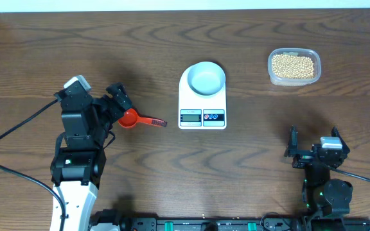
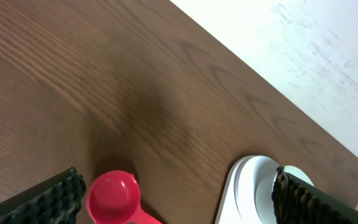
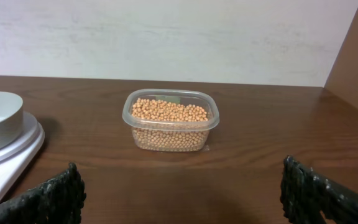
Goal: Scoop item into bowl and weigh 50g on scale
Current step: 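Lower the left gripper over the red scoop's cup rim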
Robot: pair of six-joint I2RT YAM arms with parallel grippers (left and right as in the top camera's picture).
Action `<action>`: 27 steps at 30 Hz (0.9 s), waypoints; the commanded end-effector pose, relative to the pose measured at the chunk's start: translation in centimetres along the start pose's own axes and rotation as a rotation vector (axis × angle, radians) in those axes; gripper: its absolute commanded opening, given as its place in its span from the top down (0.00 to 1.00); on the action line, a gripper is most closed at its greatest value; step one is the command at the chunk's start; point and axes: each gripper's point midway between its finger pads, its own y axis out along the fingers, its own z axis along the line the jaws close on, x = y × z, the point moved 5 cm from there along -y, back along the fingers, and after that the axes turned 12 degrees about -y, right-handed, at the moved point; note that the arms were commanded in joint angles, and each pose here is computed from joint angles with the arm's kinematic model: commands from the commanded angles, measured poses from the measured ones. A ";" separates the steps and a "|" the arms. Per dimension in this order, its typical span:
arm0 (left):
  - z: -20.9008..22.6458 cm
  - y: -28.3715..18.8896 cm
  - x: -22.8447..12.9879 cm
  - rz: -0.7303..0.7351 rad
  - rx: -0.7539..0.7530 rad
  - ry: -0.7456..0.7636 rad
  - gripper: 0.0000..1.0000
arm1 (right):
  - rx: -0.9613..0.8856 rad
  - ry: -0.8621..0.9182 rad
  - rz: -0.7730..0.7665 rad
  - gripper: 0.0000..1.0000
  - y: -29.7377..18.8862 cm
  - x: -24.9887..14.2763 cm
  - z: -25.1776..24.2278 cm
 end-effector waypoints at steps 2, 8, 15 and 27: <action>-0.3 -0.2 0.6 -0.021 0.007 -0.008 0.02 | -0.019 -0.005 0.010 0.01 0.0 -0.2 -0.3; 0.9 -0.3 -0.5 0.033 0.070 -0.056 0.01 | -0.019 -0.005 0.010 0.01 0.0 -0.2 -0.3; 4.3 -1.0 -2.3 0.076 0.274 -0.200 0.07 | -0.024 -0.006 0.012 0.01 0.0 -0.2 -0.3; 6.9 0.9 -4.1 0.097 0.467 -0.459 0.13 | -0.021 -0.006 0.011 0.01 0.0 -0.2 -0.3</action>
